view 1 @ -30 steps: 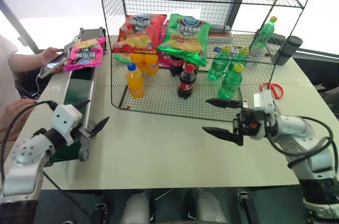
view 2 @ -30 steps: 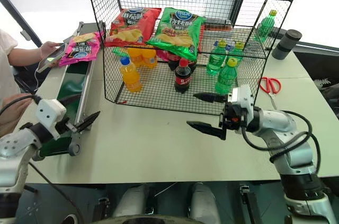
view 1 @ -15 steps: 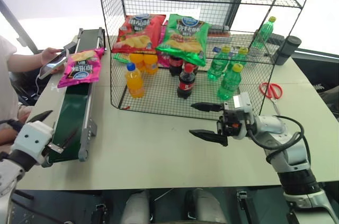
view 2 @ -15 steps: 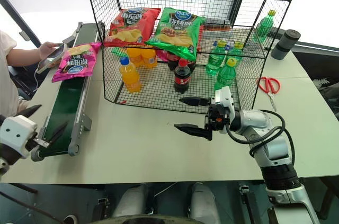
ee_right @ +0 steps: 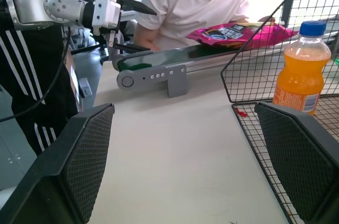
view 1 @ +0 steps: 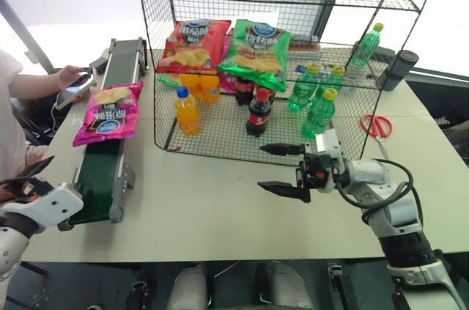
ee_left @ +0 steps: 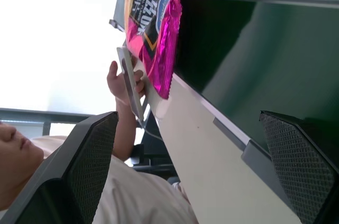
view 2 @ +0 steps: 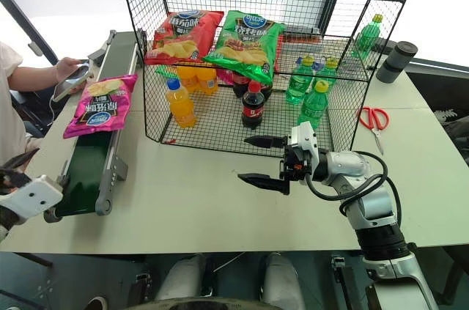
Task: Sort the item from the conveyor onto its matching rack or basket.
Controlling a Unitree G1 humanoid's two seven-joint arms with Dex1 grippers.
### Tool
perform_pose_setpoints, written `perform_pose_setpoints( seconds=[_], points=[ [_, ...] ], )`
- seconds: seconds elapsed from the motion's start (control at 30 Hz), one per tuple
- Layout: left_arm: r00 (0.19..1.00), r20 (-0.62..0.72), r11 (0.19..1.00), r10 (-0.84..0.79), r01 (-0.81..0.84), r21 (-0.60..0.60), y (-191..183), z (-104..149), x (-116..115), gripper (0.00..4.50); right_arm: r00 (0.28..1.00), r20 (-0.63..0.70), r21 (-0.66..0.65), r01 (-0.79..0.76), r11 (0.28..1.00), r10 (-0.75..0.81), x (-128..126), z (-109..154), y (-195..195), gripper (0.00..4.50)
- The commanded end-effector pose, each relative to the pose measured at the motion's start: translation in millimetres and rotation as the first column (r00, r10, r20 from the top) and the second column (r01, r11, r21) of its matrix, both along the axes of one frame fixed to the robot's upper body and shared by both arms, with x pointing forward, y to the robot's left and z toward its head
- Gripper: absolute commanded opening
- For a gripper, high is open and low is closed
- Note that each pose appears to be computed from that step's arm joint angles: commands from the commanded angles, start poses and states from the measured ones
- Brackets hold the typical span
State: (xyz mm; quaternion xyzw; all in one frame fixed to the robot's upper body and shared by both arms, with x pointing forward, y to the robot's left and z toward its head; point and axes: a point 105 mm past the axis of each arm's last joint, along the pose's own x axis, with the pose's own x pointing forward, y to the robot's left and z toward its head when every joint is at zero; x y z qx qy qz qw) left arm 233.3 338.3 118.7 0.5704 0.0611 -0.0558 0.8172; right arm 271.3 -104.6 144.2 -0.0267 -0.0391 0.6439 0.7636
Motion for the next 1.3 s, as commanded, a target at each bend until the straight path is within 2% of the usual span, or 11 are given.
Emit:
perform_pose_setpoints(
  seconds=[0.03,0.33,0.47,0.7,0.8,0.9,1.03,1.07,1.17,1.3],
  points=[
    [0.999,0.034,0.999,-0.025,0.024,0.038,-2.7,7.6,6.2,4.5,0.999,0.046,0.011,-0.005,1.0,0.005,-4.3,9.9,-0.9,4.42],
    [0.998,0.048,0.998,-0.042,0.04,0.041,-8.0,3.5,18.1,4.5,0.999,0.046,0.007,-0.011,1.0,0.01,-8.7,10.4,0.4,4.42],
    [0.998,0.055,0.998,-0.038,0.035,0.055,-6.9,2.9,21.3,4.5,0.998,-0.004,0.089,-0.058,0.994,0.058,-20.4,18.3,3.5,4.42],
    [0.997,0.043,0.998,-0.058,0.056,0.04,-10.1,-4.0,24.3,4.5,0.999,-0.001,0.053,-0.037,0.998,0.037,-19.6,13.9,4.2,4.42],
    [0.997,0.029,0.997,-0.072,0.072,0.011,-13.5,-5.3,26.1,3.65,0.999,0.008,0.036,-0.033,0.999,0.032,-19.3,12.2,4.0,4.5],
    [0.996,0.039,0.996,-0.081,0.08,0.028,-15.5,-4.1,29.0,2.3,1.0,0.016,0.024,-0.025,0.999,0.024,-18.0,10.5,3.5,4.5],
    [0.995,0.049,0.996,-0.083,0.082,0.022,-16.9,-2.8,30.3,0.25,1.0,0.024,0.025,-0.008,1.0,0.008,-14.9,10.8,3.3,4.5],
    [0.995,0.05,0.996,-0.082,0.081,0.023,-16.7,-2.7,30.2,0.06,1.0,0.027,0.025,-0.004,1.0,0.003,-14.3,10.6,3.1,4.5],
    [0.995,0.07,0.998,-0.07,0.069,0.008,-15.0,1.9,31.9,0.06,0.999,0.033,0.016,0.004,1.0,-0.004,-13.1,9.0,2.1,4.5],
    [0.987,0.162,0.983,-0.01,0.039,-0.177,-8.9,24.8,35.4,0.06,0.999,0.038,0.0,0.01,1.0,-0.01,-11.9,6.7,1.1,4.5]
  ],
)
